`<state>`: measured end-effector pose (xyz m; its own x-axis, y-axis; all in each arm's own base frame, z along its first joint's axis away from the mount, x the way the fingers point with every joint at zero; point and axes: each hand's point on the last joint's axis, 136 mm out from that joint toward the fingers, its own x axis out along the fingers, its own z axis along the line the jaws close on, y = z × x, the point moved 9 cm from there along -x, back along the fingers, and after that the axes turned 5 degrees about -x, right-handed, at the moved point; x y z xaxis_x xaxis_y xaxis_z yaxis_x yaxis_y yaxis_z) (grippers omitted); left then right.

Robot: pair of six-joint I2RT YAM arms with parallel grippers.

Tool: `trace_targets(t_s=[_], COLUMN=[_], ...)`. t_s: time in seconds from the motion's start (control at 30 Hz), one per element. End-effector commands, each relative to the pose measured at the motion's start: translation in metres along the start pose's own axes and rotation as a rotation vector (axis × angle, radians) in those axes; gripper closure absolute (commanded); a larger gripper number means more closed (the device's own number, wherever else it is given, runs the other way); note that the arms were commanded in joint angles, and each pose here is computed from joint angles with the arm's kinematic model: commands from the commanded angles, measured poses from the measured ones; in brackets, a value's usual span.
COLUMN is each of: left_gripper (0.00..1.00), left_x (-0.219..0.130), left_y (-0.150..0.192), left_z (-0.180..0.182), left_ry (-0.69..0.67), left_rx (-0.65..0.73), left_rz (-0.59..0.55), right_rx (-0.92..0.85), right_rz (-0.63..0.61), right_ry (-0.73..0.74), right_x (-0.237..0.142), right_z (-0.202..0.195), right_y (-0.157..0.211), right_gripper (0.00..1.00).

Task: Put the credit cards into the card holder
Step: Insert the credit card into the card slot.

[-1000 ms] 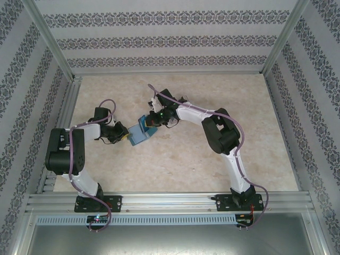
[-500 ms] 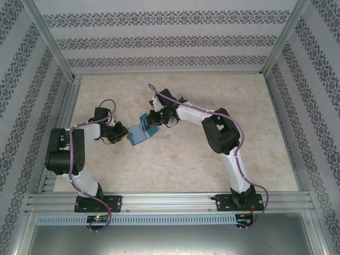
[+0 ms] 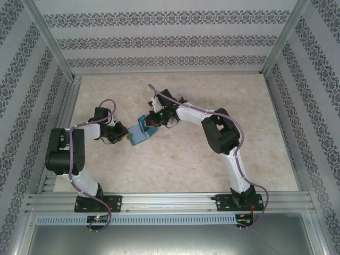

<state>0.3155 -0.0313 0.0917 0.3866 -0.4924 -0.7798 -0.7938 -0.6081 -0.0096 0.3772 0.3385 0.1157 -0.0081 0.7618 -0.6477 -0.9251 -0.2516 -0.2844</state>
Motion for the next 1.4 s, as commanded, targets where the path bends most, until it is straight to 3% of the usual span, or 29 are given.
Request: trace_targets(t_s=[0.0, 0.67, 1.37], left_gripper=[0.88, 0.89, 0.89], left_x=[0.003, 0.004, 0.000], left_y=[-0.001, 0.000, 0.003], left_z=[-0.005, -0.005, -0.006], left_ry=[0.011, 0.022, 0.039], left_rx=[0.037, 0.032, 0.033], left_rz=[0.013, 0.018, 0.015], right_rx=[0.031, 0.095, 0.041], right_rz=[0.046, 0.171, 0.226], right_ry=[0.021, 0.038, 0.203], right_x=[0.007, 0.006, 0.032], right_z=[-0.007, -0.004, 0.008], right_y=[0.012, 0.033, 0.039], right_gripper=[0.99, 0.99, 0.95])
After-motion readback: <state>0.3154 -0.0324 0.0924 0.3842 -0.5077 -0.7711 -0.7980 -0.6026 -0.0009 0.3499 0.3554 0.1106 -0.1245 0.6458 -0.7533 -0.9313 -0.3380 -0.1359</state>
